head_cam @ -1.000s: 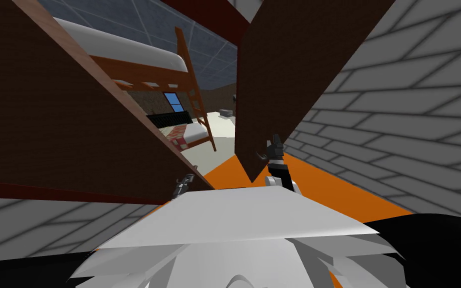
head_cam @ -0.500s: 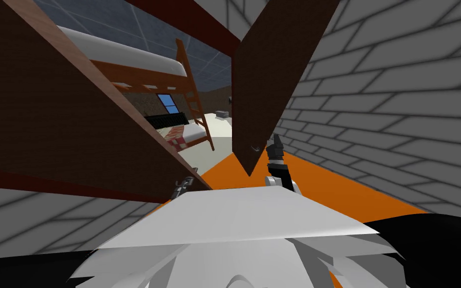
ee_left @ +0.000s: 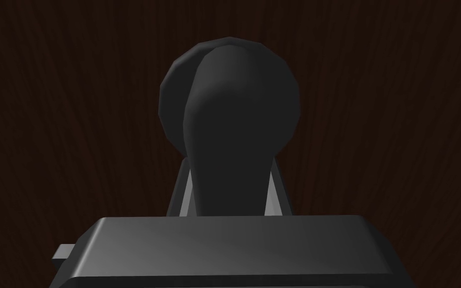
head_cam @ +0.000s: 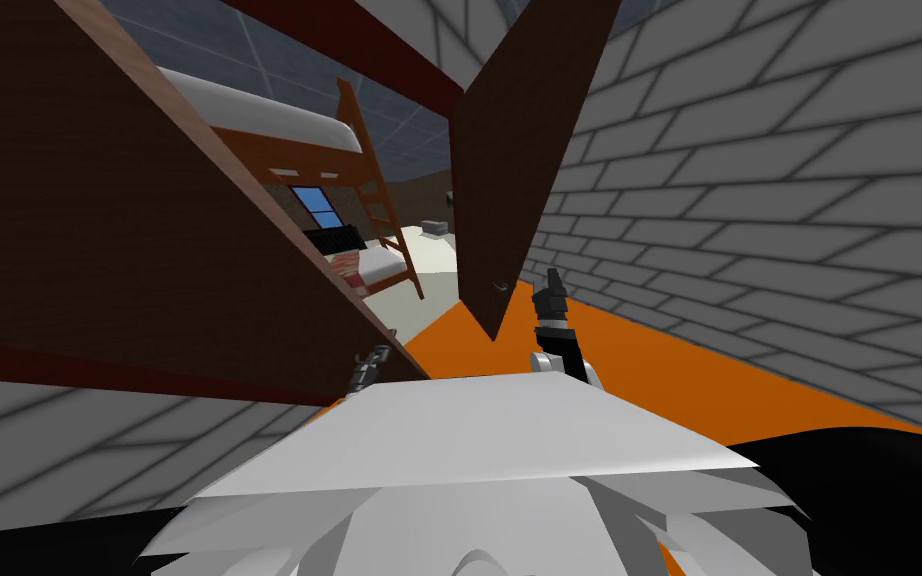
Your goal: Pull the door open
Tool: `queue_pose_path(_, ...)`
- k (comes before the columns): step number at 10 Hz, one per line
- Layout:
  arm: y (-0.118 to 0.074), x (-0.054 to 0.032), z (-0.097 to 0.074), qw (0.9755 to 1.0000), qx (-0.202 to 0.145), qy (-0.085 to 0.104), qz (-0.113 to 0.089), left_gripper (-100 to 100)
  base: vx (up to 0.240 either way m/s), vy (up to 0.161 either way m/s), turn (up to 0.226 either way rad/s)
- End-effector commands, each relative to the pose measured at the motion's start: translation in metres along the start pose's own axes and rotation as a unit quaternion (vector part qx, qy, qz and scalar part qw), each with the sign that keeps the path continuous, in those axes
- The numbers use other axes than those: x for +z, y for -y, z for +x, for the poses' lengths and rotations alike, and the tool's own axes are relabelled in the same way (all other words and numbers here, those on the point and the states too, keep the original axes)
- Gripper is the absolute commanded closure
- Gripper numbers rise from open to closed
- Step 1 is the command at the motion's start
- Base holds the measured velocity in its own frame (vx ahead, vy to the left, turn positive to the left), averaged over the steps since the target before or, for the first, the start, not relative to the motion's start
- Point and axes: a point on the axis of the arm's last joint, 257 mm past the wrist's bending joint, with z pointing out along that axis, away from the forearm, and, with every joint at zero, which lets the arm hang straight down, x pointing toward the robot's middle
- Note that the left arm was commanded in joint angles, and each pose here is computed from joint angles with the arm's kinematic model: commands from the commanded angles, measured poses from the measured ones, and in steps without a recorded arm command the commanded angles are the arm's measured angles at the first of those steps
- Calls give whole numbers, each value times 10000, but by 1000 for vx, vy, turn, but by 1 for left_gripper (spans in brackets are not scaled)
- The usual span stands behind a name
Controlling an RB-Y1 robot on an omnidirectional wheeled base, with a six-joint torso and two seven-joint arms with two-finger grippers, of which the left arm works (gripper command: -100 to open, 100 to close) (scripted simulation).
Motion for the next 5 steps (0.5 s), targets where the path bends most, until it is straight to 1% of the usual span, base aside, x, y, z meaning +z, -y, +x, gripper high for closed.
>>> queue_pose_path(1, -35, 81, 40, 10000, -10, 32, -30, 100, -246, 34, -126)
queue_pose_path(4, -38, 277, 61, 10000, -11, 93, -20, 100, -209, 65, -155)
queue_pose_path(5, -38, 277, 61, 10000, -11, 93, -20, 100, -132, 37, -53)
